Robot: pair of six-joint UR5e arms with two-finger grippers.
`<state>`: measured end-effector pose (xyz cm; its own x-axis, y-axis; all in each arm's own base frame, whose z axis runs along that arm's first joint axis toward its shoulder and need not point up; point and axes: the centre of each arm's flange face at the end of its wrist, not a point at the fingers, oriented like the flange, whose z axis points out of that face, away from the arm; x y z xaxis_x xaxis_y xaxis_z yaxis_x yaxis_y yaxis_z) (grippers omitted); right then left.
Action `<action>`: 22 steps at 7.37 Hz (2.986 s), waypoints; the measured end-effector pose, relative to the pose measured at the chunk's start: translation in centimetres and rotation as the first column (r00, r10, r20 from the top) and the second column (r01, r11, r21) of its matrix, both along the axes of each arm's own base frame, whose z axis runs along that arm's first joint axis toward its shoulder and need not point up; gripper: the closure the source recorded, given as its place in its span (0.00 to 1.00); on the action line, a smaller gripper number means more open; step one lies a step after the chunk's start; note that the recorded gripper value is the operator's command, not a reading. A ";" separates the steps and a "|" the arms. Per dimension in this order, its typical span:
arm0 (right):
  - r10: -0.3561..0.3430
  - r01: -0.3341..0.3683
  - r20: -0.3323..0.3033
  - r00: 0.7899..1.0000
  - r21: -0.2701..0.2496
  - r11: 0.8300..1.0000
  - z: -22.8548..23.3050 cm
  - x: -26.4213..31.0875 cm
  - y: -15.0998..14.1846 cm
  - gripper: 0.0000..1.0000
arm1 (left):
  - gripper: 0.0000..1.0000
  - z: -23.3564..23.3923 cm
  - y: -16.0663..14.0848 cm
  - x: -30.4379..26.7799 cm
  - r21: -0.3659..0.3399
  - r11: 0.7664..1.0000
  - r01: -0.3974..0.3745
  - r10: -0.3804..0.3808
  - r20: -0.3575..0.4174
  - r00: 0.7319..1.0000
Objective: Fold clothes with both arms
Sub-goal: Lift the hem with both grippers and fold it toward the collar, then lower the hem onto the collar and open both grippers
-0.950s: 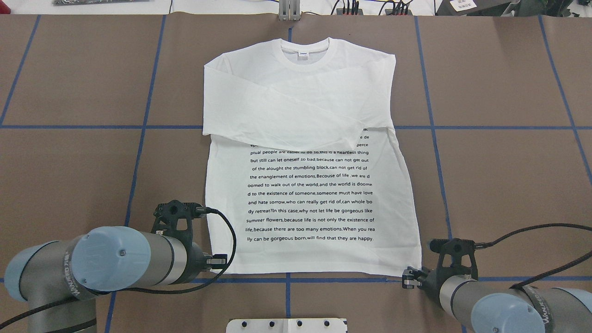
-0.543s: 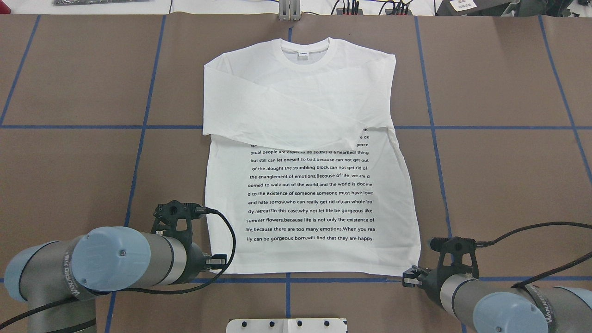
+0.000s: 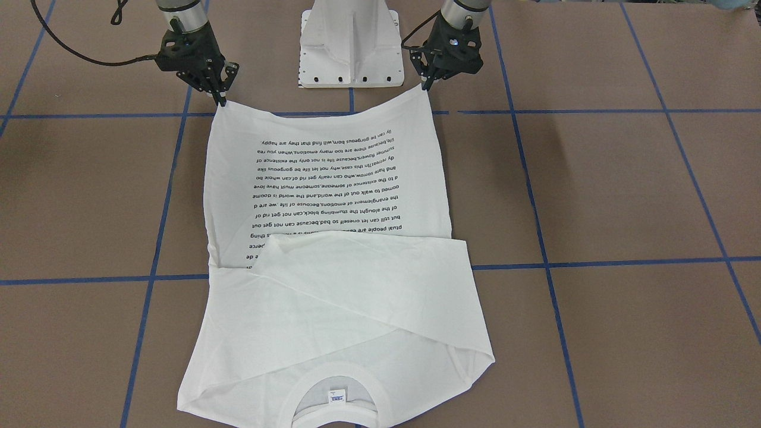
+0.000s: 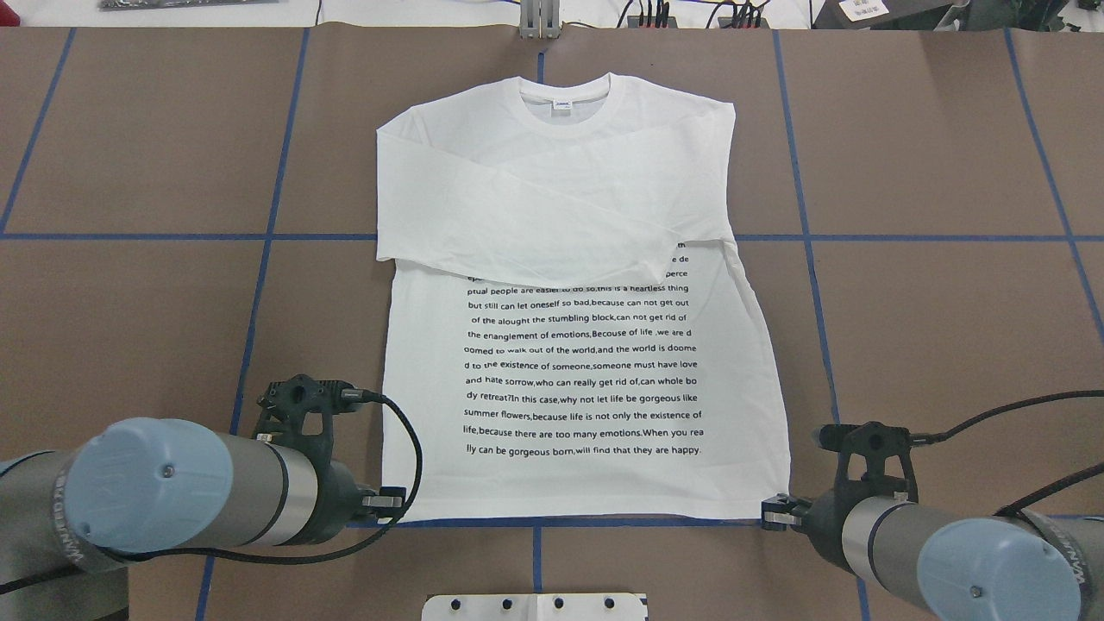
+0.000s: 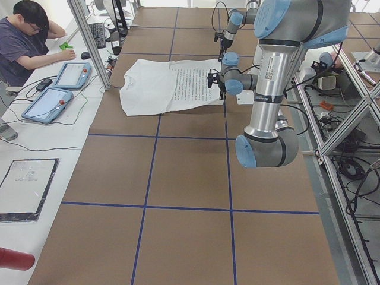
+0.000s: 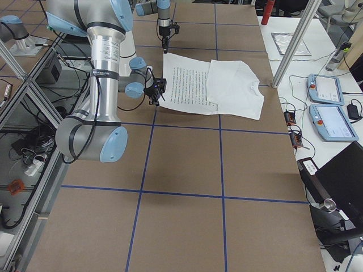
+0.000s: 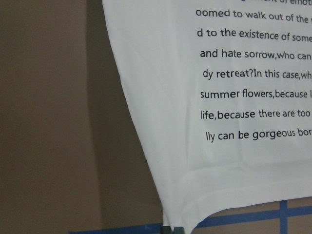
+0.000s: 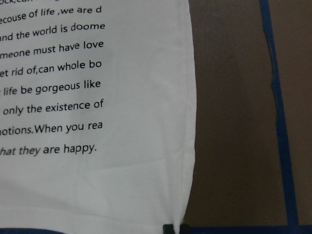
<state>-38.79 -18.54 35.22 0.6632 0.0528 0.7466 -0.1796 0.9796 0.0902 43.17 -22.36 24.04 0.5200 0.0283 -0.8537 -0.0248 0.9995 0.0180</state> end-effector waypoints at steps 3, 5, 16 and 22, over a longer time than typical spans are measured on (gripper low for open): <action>-0.096 0.102 0.061 0.994 -0.114 0.988 -8.2 8.1 -0.6 1.00 | 1.00 -6.9 1.4 -9.9 -0.066 0.996 -0.066 0.065 -0.013 0.998; -0.108 0.112 0.068 0.992 -0.058 0.992 -8.9 9.9 -5.5 1.00 | 1.00 -8.7 -2.3 -10.6 -0.019 0.999 -0.048 0.048 0.018 0.999; 0.072 -0.067 -0.097 0.993 0.058 0.996 -15.3 2.0 -38.0 1.00 | 1.00 1.5 -31.2 -6.8 0.200 0.951 0.234 -0.269 0.172 0.948; 0.026 -0.017 -0.177 0.984 0.055 0.998 -6.6 -5.7 -41.1 1.00 | 1.00 7.5 -33.6 -1.7 0.199 0.958 0.206 -0.241 0.175 0.954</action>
<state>-44.54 -59.68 28.65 0.7847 0.0320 0.6190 -0.1768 0.9687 0.1740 41.46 -55.94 31.58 0.6867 0.0333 -0.7262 0.1779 0.9609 0.2123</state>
